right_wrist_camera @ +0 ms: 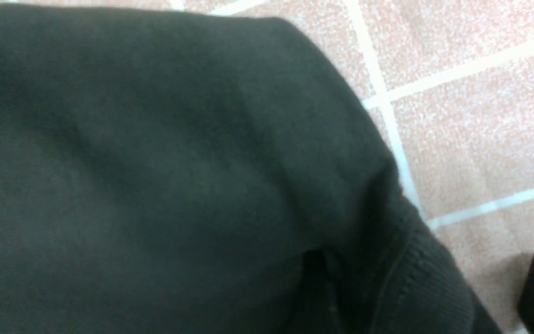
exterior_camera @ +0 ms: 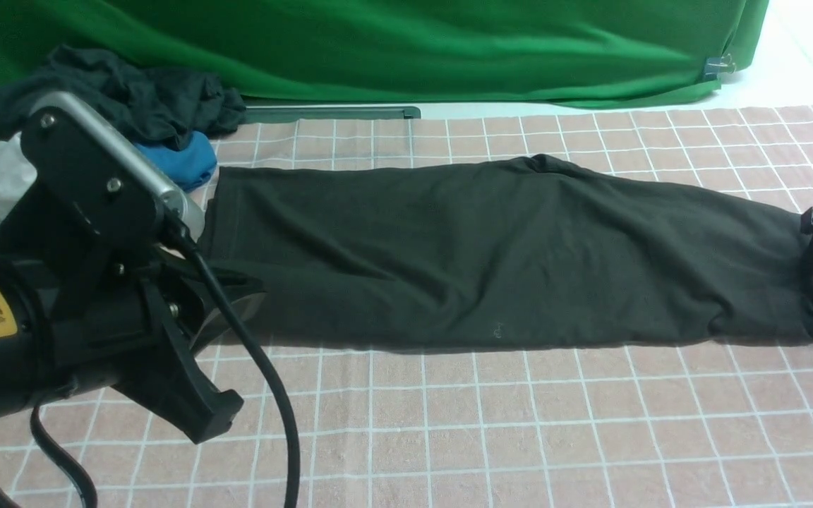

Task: Fold a long-sleeved shirt over a pink coffee tablecloth.
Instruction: 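Pull the folded dark garment lengthwise by its ends to straighten it flat on the table, then fold the right end of the dark garment over onto its left end with the right gripper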

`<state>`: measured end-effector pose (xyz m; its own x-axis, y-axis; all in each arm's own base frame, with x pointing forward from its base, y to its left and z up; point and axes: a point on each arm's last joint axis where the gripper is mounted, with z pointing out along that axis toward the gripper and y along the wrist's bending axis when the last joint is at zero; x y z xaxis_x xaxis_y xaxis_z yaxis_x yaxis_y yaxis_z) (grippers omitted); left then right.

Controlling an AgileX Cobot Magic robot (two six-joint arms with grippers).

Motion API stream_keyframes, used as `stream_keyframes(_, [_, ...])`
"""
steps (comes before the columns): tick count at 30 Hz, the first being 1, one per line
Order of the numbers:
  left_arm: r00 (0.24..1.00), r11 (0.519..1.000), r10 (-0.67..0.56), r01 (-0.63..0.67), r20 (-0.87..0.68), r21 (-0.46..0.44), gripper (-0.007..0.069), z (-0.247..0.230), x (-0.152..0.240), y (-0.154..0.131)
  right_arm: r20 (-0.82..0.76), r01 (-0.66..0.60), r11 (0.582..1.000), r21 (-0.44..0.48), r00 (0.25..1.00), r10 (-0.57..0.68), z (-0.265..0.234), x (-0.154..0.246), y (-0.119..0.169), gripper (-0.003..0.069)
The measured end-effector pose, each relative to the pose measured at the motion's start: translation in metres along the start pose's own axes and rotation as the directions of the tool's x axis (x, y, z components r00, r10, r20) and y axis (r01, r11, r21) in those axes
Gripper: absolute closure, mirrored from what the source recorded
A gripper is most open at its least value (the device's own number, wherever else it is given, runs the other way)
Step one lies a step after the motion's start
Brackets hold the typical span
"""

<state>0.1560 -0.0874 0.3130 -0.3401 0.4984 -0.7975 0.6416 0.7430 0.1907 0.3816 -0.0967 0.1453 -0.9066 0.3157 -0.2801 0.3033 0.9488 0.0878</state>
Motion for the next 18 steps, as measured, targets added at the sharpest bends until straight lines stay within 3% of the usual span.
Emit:
stream_keyframes(1, [1.0,1.0,0.0,0.0,0.0,0.0,0.0608,0.0,0.0,0.0,0.0,0.003,1.0,0.0,1.0,-0.003,0.0,0.0,0.0,0.0162])
stream_keyframes(5, [1.0,1.0,0.0,0.0,0.0,0.0,0.0608,0.0,0.0,0.0,-0.008,0.039,0.999,-0.016,0.999,-0.039,-0.002,0.001,0.0,0.0386])
stream_keyframes(6, [1.0,1.0,0.0,0.0,0.001,-0.001,0.0608,0.0,0.0,0.0,-0.008,0.041,0.999,-0.019,0.999,-0.041,-0.002,0.001,0.0,0.0399])
stream_keyframes(7, [1.0,1.0,-0.003,0.003,0.007,-0.001,0.0608,0.0,-0.001,0.0,-0.013,0.053,0.998,-0.027,0.998,-0.053,-0.004,0.001,0.001,0.0493])
stream_keyframes(9, [1.0,1.0,-0.011,0.011,0.028,-0.002,0.0608,-0.003,-0.002,0.0,-0.017,0.081,0.996,-0.033,0.997,-0.082,-0.008,0.002,0.002,0.0568])
stream_keyframes(13, [0.993,0.999,-0.017,0.02,0.116,-0.027,0.0608,-0.015,-0.007,0.0,0.019,0.13,0.991,-0.012,0.991,-0.13,-0.034,0.002,0.003,0.0578])
stream_keyframes(18, [0.972,0.998,0.0,0.016,0.235,-0.066,0.0608,-0.041,-0.012,-0.001,0.119,0.186,0.976,0.109,0.973,-0.199,-0.083,-0.001,-0.003,0.0578])
